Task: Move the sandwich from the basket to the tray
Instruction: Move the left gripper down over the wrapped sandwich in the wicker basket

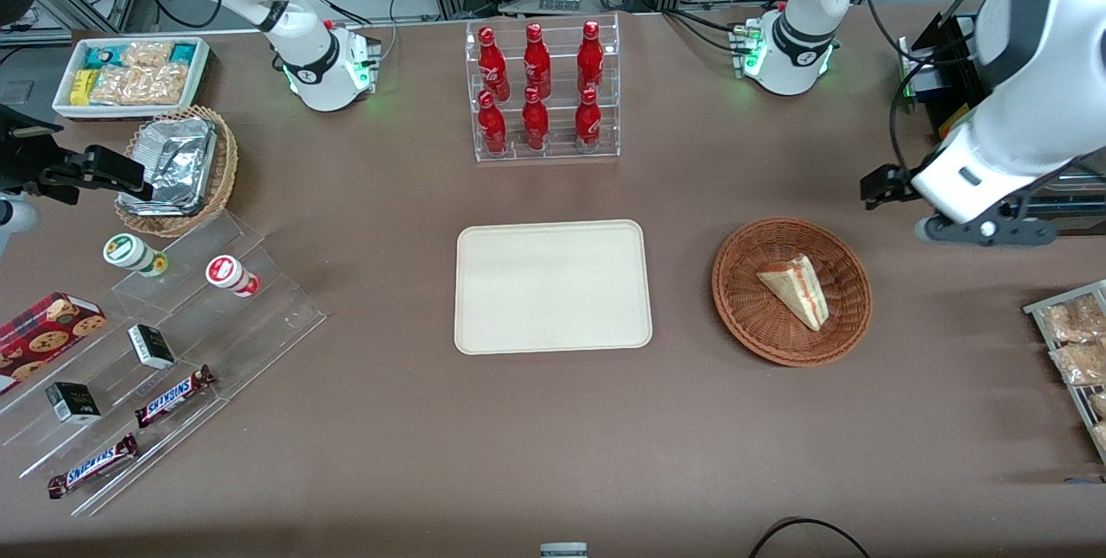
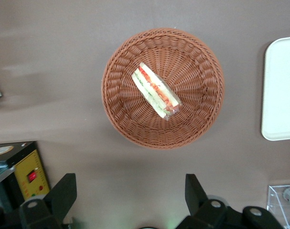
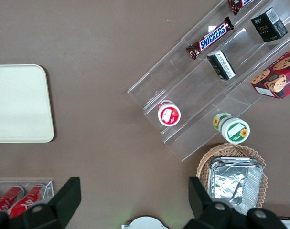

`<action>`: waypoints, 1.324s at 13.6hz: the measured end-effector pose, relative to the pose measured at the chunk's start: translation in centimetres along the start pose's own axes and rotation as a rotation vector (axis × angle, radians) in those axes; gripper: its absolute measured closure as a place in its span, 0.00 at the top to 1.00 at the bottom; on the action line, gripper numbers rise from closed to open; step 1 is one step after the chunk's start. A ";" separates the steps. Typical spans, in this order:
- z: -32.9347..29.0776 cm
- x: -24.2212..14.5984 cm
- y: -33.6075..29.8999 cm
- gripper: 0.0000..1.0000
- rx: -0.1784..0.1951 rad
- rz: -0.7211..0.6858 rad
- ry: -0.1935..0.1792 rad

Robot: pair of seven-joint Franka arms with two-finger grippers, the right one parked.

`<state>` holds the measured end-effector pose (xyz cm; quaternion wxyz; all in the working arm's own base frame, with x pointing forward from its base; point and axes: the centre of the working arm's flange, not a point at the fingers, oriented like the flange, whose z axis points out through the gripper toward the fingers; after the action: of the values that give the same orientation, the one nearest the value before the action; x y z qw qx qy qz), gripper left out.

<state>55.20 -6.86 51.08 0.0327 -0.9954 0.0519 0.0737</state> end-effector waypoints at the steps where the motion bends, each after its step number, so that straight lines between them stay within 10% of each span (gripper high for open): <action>1: 2.2 0.4 0.2 1.00 -0.001 0.003 0.006; 7: 12.5 0.8 0.7 1.00 -0.018 -0.094 0.082; 18: 20.6 3.6 4.2 1.00 -0.097 -0.812 0.103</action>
<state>55.35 -9.90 29.93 0.0097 -0.9378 -0.3470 0.0071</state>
